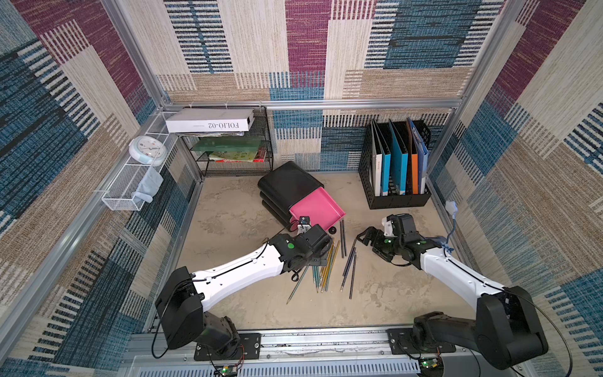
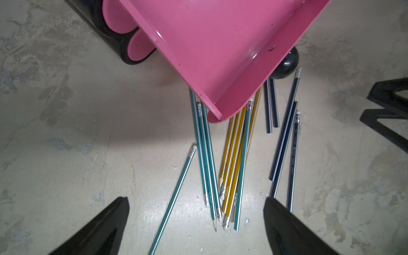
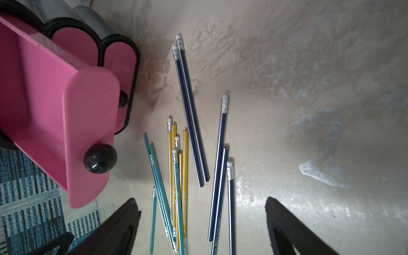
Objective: Please place the pencils in the drawer according to their color
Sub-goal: Adjust the storage box at the center of the board.
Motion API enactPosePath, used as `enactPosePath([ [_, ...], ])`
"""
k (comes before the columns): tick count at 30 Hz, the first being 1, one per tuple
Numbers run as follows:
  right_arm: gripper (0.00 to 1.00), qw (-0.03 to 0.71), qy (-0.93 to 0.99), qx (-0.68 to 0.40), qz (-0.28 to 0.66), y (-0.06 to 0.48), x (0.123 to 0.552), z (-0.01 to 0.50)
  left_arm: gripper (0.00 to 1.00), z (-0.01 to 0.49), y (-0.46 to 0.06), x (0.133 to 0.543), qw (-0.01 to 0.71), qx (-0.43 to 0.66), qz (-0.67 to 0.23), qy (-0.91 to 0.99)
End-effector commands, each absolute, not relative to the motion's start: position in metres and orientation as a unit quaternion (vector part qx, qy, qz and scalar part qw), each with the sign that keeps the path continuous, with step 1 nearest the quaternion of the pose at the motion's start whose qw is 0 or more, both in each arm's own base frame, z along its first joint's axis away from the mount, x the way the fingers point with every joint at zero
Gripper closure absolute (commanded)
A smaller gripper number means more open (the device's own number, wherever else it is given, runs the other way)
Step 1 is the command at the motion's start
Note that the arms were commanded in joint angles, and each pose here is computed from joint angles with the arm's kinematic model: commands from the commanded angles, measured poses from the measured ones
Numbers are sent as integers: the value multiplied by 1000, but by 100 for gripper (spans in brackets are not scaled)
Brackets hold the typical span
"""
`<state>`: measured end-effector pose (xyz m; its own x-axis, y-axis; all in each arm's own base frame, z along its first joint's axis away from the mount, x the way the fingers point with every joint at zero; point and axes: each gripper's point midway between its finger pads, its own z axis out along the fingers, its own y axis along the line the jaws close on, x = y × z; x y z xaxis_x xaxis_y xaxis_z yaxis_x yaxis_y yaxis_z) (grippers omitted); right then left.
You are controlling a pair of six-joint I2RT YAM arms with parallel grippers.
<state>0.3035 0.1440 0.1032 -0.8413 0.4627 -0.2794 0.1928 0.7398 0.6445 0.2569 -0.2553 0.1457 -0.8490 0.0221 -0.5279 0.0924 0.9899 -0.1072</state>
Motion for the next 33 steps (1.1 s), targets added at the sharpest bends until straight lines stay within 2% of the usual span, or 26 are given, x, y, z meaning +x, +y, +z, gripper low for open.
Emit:
enactPosePath([
  [1, 7, 211, 911, 179, 306, 143, 302, 101, 1, 139, -241, 262, 289, 21, -26, 957],
  [7, 8, 205, 908, 183, 318, 146, 299, 99, 1, 125, -226, 262, 289, -21, -22, 957],
  [17, 8, 201, 901, 174, 344, 155, 302, 107, 1, 76, -234, 266, 229, -48, -21, 972],
  [33, 9, 190, 901, 168, 351, 162, 309, 101, 15, 55, -249, 286, 247, -15, -49, 968],
])
